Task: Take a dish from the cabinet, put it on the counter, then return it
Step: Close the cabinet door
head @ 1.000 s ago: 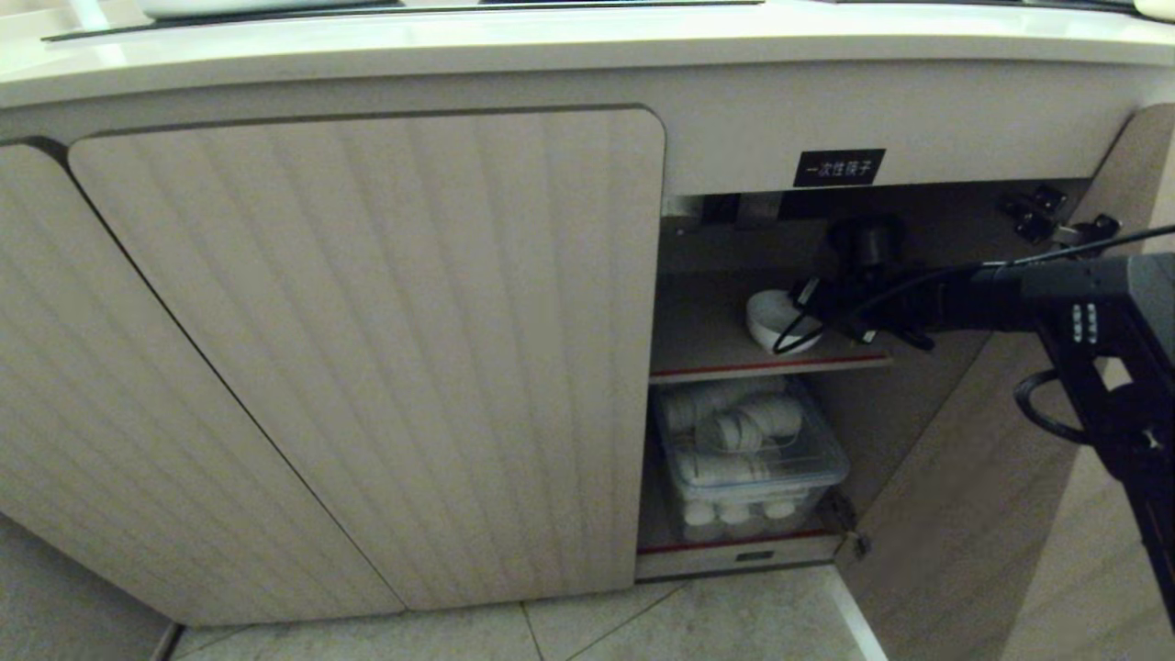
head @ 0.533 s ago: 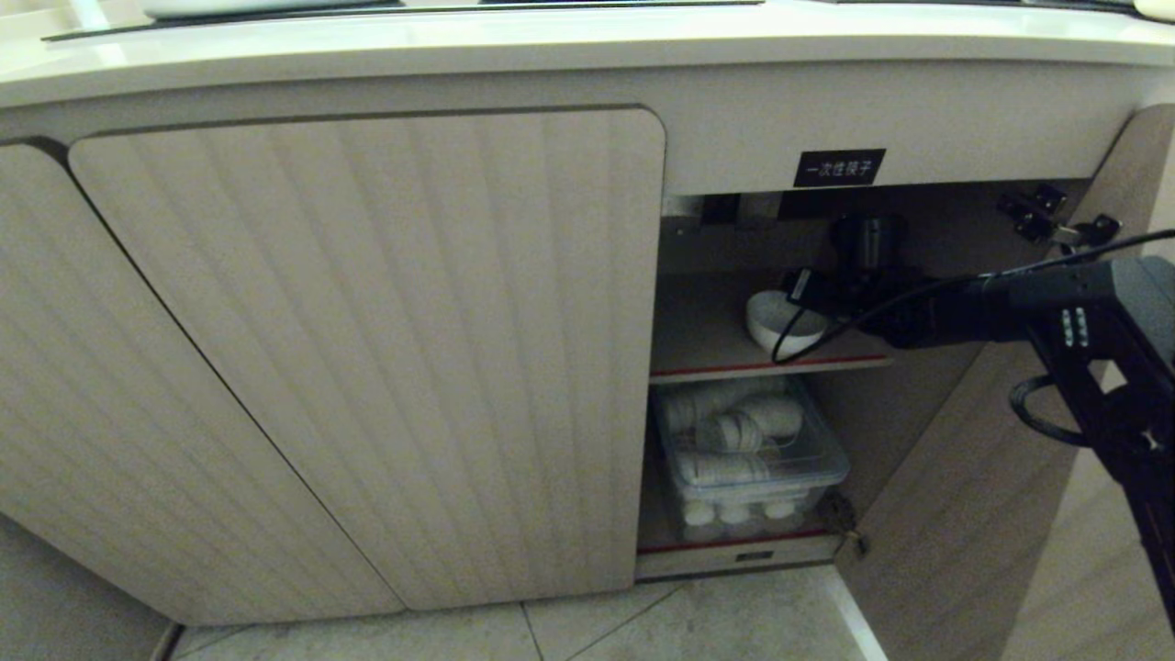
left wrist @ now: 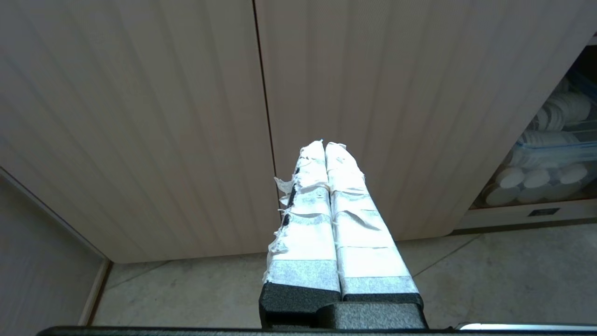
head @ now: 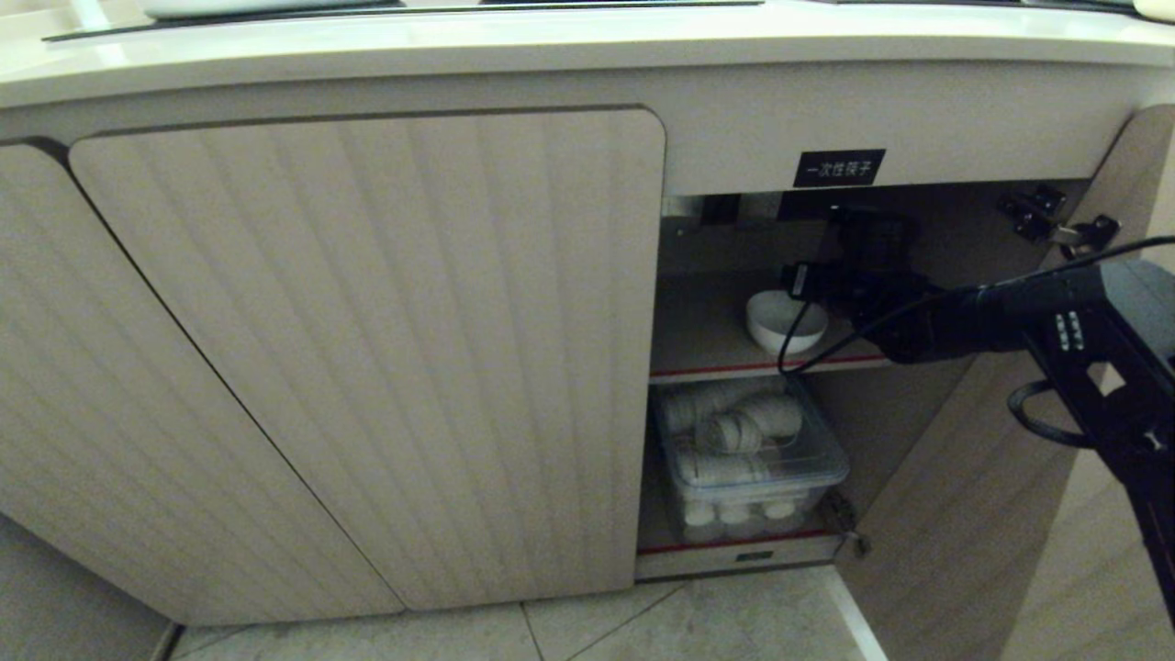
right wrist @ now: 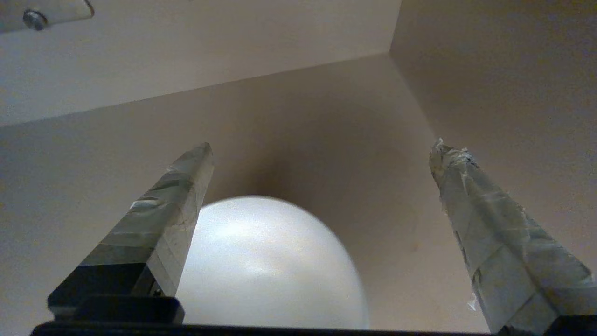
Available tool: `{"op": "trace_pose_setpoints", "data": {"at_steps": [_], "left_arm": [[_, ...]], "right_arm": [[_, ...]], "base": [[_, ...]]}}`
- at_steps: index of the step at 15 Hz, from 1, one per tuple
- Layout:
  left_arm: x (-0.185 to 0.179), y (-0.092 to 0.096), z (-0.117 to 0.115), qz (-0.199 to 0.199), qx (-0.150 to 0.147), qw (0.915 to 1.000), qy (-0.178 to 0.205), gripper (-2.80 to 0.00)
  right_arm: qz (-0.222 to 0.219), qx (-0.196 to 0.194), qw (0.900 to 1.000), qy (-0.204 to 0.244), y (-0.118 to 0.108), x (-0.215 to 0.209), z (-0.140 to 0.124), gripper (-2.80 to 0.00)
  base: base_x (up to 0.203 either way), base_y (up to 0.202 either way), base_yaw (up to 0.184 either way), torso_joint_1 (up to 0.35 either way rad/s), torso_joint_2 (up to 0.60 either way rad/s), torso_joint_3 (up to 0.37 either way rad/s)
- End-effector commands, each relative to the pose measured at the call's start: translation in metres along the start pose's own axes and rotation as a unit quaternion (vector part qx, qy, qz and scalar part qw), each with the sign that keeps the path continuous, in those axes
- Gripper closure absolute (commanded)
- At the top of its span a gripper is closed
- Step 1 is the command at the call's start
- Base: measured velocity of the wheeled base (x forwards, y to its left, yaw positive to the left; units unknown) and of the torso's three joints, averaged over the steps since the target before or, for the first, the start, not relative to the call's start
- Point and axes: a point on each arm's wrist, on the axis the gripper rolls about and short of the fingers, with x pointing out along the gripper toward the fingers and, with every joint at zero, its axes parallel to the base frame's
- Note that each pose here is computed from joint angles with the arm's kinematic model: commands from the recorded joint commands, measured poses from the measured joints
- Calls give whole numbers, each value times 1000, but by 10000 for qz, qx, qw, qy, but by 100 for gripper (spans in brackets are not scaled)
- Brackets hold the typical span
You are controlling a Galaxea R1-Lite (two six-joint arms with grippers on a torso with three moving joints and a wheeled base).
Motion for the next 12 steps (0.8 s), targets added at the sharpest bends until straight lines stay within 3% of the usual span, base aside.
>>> {"op": "trace_pose_setpoints", "data": {"at_steps": [1,3,4,5,10,12], "left_arm": [[0,0,0,-6,0,10000,1,0],[0,0,0,-5,0,10000,-6,0],[0,0,0,1,0,10000,1,0],[0,0,0,1,0,10000,2,0],[0,0,0,1,0,10000,-6,0],[0,0,0,1,0,10000,-5,0]], "right_arm": [[10,-46,10000,-1,0,-1,-3,-280],[27,-54,10000,-15,3,-2,-3,-280],[36,-50,10000,-29,3,-2,-2,-90],[38,-47,10000,-42,3,-3,-1,0],[58,-154,9999,23,2,-10,-5,0],[111,-121,9998,-147,4,-14,-2,0]], "base": [[0,0,0,0,0,0],[0,0,0,0,0,0],[0,0,0,0,0,0],[0,0,0,0,0,0],[0,0,0,0,0,0],[0,0,0,0,0,0]]}}
